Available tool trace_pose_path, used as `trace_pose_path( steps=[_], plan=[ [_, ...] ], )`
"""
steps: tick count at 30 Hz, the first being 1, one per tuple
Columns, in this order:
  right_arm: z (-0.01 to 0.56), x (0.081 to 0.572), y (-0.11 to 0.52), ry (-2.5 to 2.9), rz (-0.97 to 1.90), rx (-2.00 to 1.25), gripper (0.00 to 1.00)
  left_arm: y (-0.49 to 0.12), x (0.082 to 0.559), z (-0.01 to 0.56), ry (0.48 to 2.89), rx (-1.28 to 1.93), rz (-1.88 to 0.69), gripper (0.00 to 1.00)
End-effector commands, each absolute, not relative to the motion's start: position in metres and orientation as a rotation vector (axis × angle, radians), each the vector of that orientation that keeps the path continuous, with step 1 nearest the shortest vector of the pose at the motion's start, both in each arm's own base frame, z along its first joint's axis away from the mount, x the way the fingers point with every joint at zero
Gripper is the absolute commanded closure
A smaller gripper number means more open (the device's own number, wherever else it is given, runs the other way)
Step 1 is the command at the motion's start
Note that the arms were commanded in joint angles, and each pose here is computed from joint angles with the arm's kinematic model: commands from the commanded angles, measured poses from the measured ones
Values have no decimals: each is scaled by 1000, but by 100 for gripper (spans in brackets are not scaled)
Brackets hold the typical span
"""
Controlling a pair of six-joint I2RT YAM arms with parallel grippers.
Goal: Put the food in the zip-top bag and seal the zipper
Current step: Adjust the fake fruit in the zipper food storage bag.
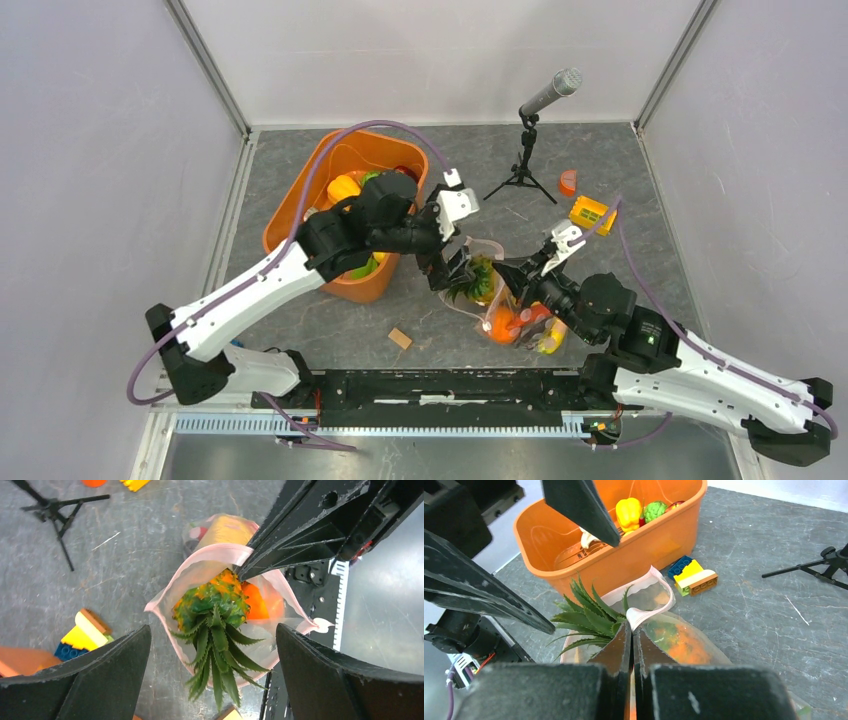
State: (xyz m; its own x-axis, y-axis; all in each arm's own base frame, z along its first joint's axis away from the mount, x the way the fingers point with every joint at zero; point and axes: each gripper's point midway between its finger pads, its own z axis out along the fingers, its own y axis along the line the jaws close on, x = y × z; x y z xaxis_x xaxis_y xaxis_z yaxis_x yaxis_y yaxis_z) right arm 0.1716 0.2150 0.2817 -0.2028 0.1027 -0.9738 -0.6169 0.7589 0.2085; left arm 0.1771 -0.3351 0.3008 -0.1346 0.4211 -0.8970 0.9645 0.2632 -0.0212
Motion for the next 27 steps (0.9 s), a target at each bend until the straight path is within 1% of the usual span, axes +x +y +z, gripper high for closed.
trace_pose_path(
  steps=[1, 6, 13, 15, 17, 19, 23, 27],
  plan=[
    [317, 167, 217, 1530, 789, -376, 99, -340, 154, 274, 1691, 1561, -894, 0],
    [319, 166, 214, 1523, 788, -366, 99, -338, 147, 256, 1778, 1598, -893, 0],
    [316, 166, 215, 1523, 798, -363, 99, -335, 154, 231, 1926, 1598, -776, 1],
    [315, 166, 214, 1524, 798, -360, 99, -338, 153, 231, 1925, 1582, -759, 1],
    [316, 165, 215, 1520, 803, -361, 98, -342, 159, 233, 1911, 1543, -686, 1],
    [316, 165, 216, 1518, 810, -363, 98, -343, 172, 235, 1902, 1468, -592, 0],
    [314, 164, 218, 1516, 819, -369, 98, -342, 190, 246, 1868, 1345, -510, 0],
    [314, 163, 219, 1511, 827, -370, 98, -341, 185, 235, 1861, 1409, -499, 0]
  ],
)
